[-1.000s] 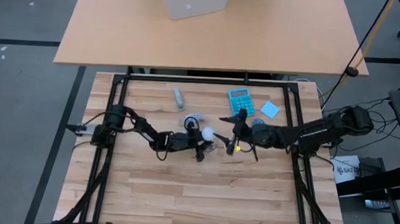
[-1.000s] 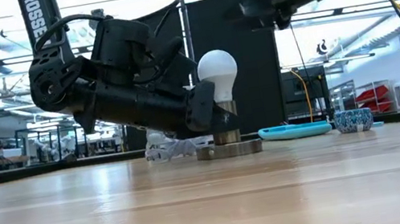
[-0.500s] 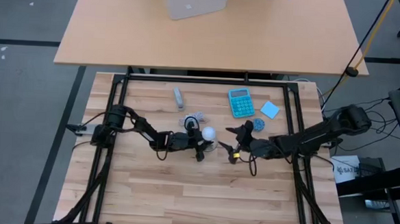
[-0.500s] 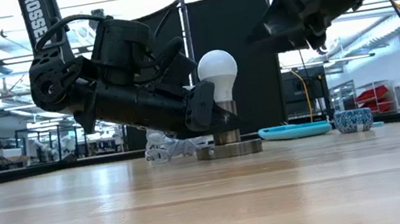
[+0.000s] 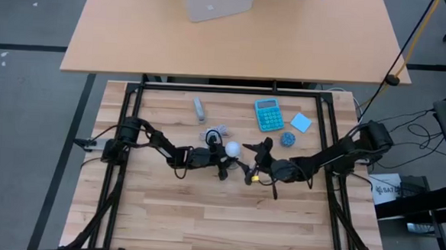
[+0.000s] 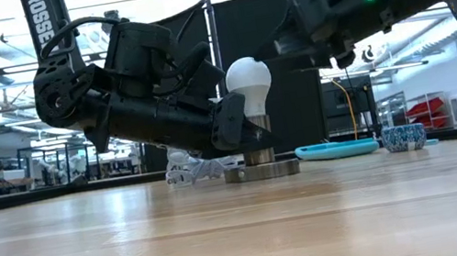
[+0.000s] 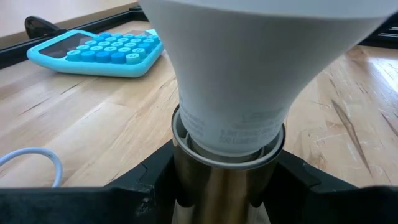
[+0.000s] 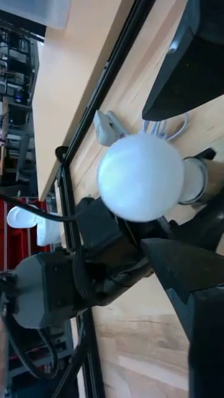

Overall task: Screw lightbulb
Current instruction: Remove the white lightbulb from the desk lamp

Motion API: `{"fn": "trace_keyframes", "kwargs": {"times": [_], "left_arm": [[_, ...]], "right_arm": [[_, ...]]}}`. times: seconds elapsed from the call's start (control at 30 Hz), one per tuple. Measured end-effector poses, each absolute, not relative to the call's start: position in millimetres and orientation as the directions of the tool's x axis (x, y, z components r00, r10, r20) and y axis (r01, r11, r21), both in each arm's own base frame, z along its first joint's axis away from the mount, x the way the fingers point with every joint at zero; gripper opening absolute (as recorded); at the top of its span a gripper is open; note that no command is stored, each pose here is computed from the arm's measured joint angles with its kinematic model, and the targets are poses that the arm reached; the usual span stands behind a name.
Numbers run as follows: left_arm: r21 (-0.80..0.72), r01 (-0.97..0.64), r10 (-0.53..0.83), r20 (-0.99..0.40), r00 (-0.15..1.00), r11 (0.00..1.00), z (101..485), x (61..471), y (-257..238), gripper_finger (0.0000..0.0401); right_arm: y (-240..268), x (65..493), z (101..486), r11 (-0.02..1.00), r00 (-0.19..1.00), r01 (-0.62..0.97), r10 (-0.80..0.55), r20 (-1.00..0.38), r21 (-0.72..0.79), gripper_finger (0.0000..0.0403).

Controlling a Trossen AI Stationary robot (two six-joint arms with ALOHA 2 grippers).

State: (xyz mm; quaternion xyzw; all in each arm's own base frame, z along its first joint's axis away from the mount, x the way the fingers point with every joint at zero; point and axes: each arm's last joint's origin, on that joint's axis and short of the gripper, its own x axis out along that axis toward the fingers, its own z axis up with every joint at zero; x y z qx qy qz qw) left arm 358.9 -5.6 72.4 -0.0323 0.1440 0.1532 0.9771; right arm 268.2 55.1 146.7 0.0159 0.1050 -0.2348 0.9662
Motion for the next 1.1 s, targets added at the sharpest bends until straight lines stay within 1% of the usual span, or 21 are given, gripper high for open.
{"fn": "trace_keyframes", "kwargs": {"times": [0.13, 0.4, 0.67, 0.9, 1.1], "left_arm": [[-0.019, -0.307, 0.288, -0.291, 0.912, 0.952, 72.6, 359.0, -4.8, 0.0182], [-0.019, -0.306, 0.288, -0.291, 0.912, 0.952, 72.6, 359.0, -4.8, 0.0182], [-0.017, -0.306, 0.288, -0.291, 0.912, 0.952, 72.6, 359.0, -4.8, 0.0182], [-0.015, -0.305, 0.288, -0.291, 0.912, 0.952, 72.6, 359.0, -4.8, 0.0182], [-0.015, -0.306, 0.288, -0.291, 0.912, 0.952, 72.6, 359.0, -4.8, 0.0182]], "right_arm": [[54.9, 280.8, 142.2, 0.893, 0.867, 0.449, -0.444, -0.226, -0.029, 0.0318], [49.2, 297.5, 140.2, 0.868, 0.843, 0.496, -0.49, -0.223, -0.036, 0.0318], [44.0, 301.3, 134.4, 0.86, 0.83, 0.507, -0.505, -0.237, -0.057, 0.0318], [43.3, 302.4, 132.9, 0.881, 0.846, 0.459, -0.472, -0.248, -0.111, 0.0314], [37.2, 304.3, 133.0, 0.902, 0.864, 0.418, -0.432, -0.257, -0.109, 0.0313]]}}
